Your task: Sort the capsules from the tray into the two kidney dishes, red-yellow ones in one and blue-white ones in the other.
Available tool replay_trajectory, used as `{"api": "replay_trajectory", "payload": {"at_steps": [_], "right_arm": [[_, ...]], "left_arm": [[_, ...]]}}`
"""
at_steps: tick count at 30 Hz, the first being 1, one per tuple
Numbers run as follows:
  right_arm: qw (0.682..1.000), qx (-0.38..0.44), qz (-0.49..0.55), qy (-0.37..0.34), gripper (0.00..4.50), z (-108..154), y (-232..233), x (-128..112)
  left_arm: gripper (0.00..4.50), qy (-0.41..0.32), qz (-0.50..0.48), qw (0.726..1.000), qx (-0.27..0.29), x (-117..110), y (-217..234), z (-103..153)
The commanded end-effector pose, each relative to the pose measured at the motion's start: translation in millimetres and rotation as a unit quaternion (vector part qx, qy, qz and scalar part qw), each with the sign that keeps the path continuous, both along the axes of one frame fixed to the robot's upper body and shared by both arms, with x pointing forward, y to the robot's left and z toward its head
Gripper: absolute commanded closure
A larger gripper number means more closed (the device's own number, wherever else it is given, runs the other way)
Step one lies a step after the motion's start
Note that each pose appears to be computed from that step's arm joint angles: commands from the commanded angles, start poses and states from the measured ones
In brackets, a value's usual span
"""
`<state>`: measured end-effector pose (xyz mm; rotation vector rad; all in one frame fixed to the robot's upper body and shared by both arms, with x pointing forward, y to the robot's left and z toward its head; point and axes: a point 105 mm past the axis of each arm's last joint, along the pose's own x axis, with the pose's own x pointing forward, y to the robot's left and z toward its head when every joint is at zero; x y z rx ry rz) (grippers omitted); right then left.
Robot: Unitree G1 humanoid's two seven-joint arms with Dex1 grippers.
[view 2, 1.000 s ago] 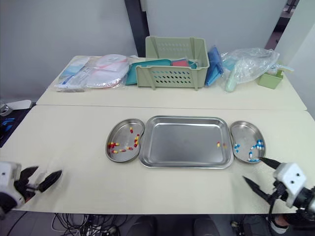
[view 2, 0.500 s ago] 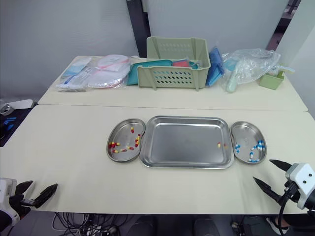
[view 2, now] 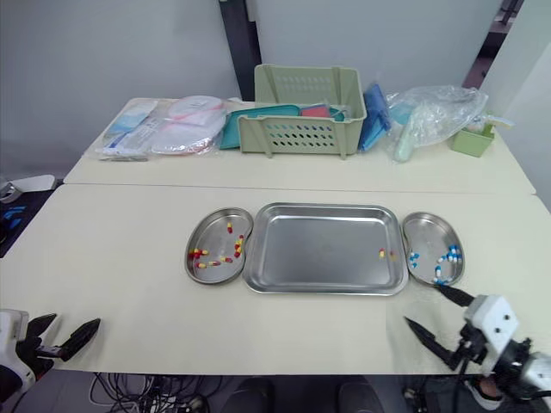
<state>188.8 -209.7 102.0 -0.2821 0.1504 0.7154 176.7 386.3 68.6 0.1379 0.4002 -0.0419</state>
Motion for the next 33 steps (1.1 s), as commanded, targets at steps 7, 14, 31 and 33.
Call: {"api": "replay_trajectory", "payload": {"at_steps": [7, 14, 31, 33], "right_arm": [[1.000, -0.009, 0.007, -0.013, 0.00, -2.6, 4.7, 2.5], [1.000, 0.000, 0.005, -0.012, 0.00, -11.4, 7.2, -2.7], [0.997, 0.034, -0.059, -0.037, 0.00, -7.7, 15.1, 1.6], [0.997, 0.033, -0.059, -0.038, 0.00, -7.4, 17.5, 1.7]], "left_arm": [[0.04, -0.046, -0.269, 0.962, 0.017, 45.5, -97.0, 52.8], [0.04, -0.063, -0.491, 0.868, -0.046, 68.9, -223.0, 83.9], [0.04, -0.086, -0.595, 0.799, -0.035, 143.1, -405.1, 67.8], [0.04, -0.086, -0.595, 0.798, -0.037, 148.5, -420.1, 64.7]]}}
